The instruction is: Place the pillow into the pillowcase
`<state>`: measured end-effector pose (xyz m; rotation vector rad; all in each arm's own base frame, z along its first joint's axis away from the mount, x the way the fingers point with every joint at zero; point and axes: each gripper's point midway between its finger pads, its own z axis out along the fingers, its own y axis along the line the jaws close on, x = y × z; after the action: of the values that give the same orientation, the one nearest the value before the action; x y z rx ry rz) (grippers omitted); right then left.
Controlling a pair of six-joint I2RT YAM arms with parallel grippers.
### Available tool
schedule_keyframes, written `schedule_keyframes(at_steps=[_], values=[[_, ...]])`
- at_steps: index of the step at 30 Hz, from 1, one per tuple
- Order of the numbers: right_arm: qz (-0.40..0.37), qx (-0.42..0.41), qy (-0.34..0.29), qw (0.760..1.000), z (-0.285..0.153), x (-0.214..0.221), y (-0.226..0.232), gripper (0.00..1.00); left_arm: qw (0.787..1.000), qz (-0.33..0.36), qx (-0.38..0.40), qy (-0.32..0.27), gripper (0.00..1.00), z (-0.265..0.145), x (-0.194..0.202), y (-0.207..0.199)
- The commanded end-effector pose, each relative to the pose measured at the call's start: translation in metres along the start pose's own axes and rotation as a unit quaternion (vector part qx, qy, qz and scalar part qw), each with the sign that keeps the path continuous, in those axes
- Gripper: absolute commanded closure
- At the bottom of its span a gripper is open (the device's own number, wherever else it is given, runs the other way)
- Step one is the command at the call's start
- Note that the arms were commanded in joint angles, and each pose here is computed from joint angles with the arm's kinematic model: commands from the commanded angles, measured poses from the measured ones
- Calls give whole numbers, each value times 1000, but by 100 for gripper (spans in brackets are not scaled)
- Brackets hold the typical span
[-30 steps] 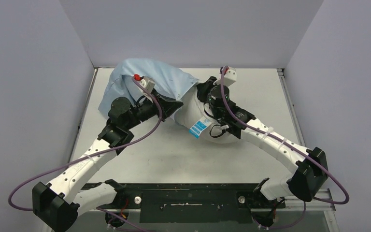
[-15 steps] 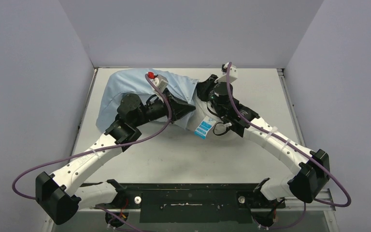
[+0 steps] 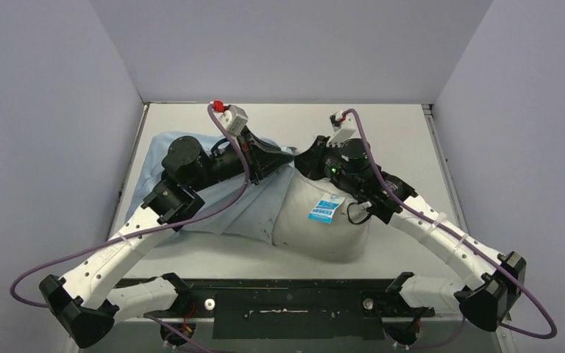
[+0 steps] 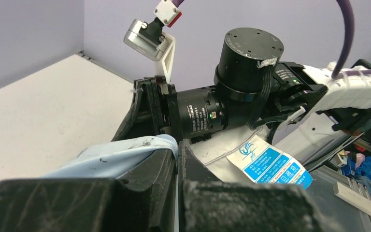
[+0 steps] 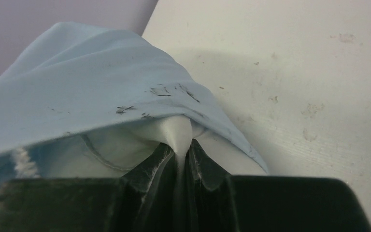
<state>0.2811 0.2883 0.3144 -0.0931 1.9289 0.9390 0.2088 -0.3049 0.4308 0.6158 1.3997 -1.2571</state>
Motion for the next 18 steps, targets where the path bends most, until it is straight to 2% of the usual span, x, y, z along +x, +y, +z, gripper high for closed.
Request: schedule_keyframes(at_steps=[1, 4, 8, 14, 18], values=[[6, -7, 3, 1000, 14, 16, -19, 89, 999, 20, -8, -31, 100, 19, -2, 19], [-3, 37, 12, 999, 23, 20, -54, 75, 1000, -1, -28, -11, 100, 30, 24, 51], [-14, 105, 0, 994, 15, -2, -92, 52, 999, -17, -39, -17, 99, 47, 18, 83], [-30, 211, -70, 975, -30, -62, -127, 23, 996, 40, -77, -15, 59, 62, -7, 103], [-32, 252, -97, 962, -55, -78, -138, 10, 989, 71, -129, 13, 52, 53, 9, 112]])
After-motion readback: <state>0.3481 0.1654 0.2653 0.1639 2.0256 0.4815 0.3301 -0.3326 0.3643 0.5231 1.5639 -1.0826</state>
